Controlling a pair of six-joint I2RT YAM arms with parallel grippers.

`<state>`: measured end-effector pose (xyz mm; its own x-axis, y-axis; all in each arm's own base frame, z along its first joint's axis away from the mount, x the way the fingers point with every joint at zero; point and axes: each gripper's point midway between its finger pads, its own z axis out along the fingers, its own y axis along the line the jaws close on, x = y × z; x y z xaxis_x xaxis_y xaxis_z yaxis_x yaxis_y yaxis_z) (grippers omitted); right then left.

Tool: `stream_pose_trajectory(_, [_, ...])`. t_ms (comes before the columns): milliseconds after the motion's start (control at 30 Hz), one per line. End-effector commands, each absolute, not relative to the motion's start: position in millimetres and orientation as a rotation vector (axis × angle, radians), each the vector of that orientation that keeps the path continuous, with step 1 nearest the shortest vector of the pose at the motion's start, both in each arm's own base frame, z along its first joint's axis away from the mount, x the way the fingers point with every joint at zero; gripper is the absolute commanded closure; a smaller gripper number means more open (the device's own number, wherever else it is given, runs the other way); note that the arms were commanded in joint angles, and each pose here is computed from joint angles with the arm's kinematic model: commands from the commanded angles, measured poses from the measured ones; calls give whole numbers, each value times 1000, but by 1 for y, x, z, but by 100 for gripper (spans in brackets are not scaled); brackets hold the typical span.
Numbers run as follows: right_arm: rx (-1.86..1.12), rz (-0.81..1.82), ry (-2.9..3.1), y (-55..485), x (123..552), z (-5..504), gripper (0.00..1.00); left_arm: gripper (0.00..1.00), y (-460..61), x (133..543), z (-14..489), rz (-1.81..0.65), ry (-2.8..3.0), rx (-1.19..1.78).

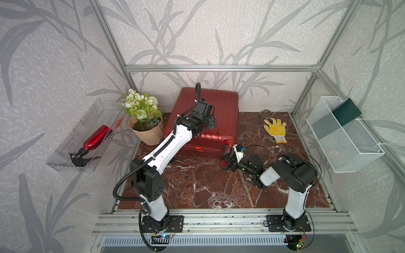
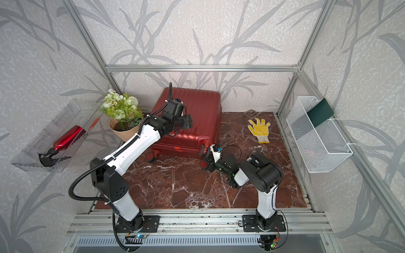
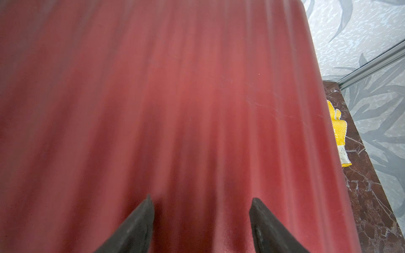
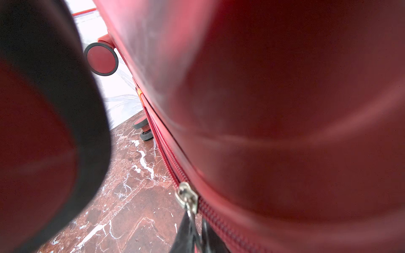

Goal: Open the suitcase zippers
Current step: Unzip the zipper on the suitcase.

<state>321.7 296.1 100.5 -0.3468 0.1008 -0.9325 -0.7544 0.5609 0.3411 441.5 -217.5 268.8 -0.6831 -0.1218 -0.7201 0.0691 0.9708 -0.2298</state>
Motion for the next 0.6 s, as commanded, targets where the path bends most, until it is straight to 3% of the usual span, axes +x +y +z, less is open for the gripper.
stream_pose_trajectory(0, [-512,973,1599,295,336,137,86,31,-213,420,223,-251,2468,-19])
stream_pose_trajectory(100, [-517,983,1581,295,334,144,82,31,-211,420,219,-239,2476,-19])
stream_pose_trajectory(300, [-524,996,1560,291,330,154,100,32,-205,418,211,-189,2489,-12])
stream_pose_trajectory(567, [-477,980,1582,274,328,153,100,34,-205,399,233,-248,2468,5])
